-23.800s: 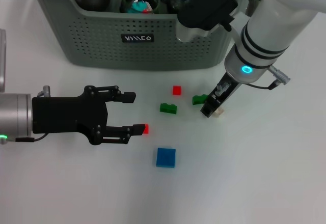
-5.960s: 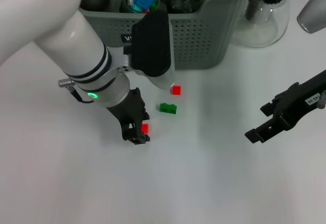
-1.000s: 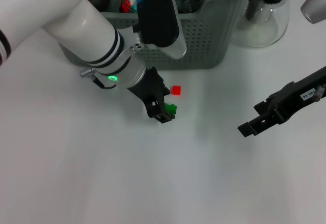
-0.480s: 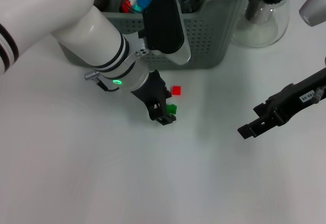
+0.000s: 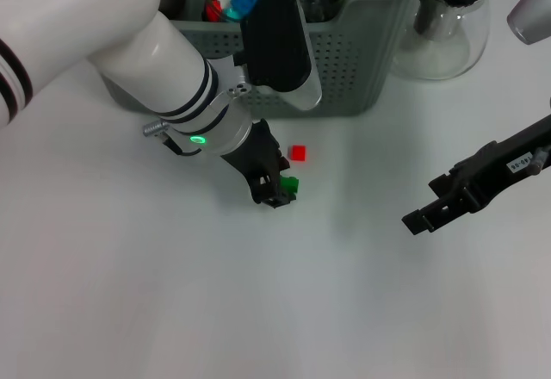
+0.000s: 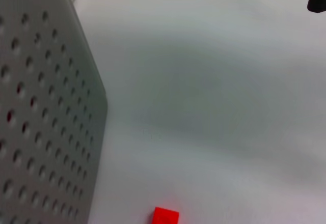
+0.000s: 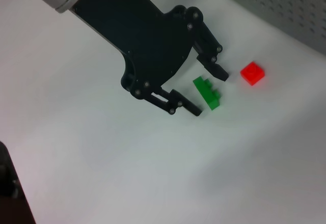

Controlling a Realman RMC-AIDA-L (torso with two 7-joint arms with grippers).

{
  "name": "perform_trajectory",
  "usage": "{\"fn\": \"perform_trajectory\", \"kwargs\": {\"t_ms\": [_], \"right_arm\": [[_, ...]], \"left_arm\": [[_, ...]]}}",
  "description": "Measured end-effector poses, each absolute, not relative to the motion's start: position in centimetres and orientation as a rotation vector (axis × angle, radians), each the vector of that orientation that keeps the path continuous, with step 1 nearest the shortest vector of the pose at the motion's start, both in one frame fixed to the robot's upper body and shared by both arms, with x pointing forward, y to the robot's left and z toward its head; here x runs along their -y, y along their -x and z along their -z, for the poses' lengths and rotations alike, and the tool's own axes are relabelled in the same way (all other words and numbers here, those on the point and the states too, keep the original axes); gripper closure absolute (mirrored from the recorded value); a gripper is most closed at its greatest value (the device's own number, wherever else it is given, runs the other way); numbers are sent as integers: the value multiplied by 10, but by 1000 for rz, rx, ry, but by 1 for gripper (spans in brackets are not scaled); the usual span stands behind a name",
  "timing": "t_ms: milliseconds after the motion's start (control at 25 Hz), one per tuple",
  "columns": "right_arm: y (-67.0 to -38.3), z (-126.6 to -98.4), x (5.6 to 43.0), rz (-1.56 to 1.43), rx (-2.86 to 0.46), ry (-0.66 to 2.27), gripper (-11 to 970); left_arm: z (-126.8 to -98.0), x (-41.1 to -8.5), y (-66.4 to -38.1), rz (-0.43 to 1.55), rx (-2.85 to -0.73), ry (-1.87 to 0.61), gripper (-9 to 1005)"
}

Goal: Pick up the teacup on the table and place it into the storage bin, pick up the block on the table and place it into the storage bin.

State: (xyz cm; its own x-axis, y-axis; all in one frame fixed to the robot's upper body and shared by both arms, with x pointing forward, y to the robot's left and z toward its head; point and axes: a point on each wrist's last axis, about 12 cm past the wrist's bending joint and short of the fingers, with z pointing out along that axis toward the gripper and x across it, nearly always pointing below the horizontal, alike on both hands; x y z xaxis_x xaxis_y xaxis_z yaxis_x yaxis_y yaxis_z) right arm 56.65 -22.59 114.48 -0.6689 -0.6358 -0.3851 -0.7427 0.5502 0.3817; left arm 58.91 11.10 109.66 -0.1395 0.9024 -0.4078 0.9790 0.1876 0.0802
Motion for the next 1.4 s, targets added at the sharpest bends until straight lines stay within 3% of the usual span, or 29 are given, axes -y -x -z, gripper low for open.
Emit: {"fn": "perform_trajectory", "kwargs": {"t_ms": [80, 200, 640, 840, 1080, 1240, 1400], "right_arm": [[-567, -1145, 226, -779, -2583, 1163, 32], [-567, -1145, 226, -777, -2583, 1162, 32], [-567, -1145, 228, -774, -2584, 1157, 31], [-567, -1146, 228, -776, -2588, 1156, 32], [-567, -1146, 227, -779, -2589, 1158, 32], [-566, -1145, 226, -785, -2592, 1154, 31], [-566, -1145, 226, -789, -2600, 1141, 31]], "left_arm": [[-1096, -111, -590, 284, -2111, -1763, 471], [-1095, -110, -592, 277, -2125, -1749, 662], [-1116, -117, -585, 362, -2146, -1725, 834], [-1162, -139, -574, 536, -2140, -1620, 811], [-1252, -189, -585, 691, -1925, -1248, 784], [-1265, -202, -607, 611, -1915, -1095, 766], [-1252, -209, -643, 522, -1992, -947, 748]]}}
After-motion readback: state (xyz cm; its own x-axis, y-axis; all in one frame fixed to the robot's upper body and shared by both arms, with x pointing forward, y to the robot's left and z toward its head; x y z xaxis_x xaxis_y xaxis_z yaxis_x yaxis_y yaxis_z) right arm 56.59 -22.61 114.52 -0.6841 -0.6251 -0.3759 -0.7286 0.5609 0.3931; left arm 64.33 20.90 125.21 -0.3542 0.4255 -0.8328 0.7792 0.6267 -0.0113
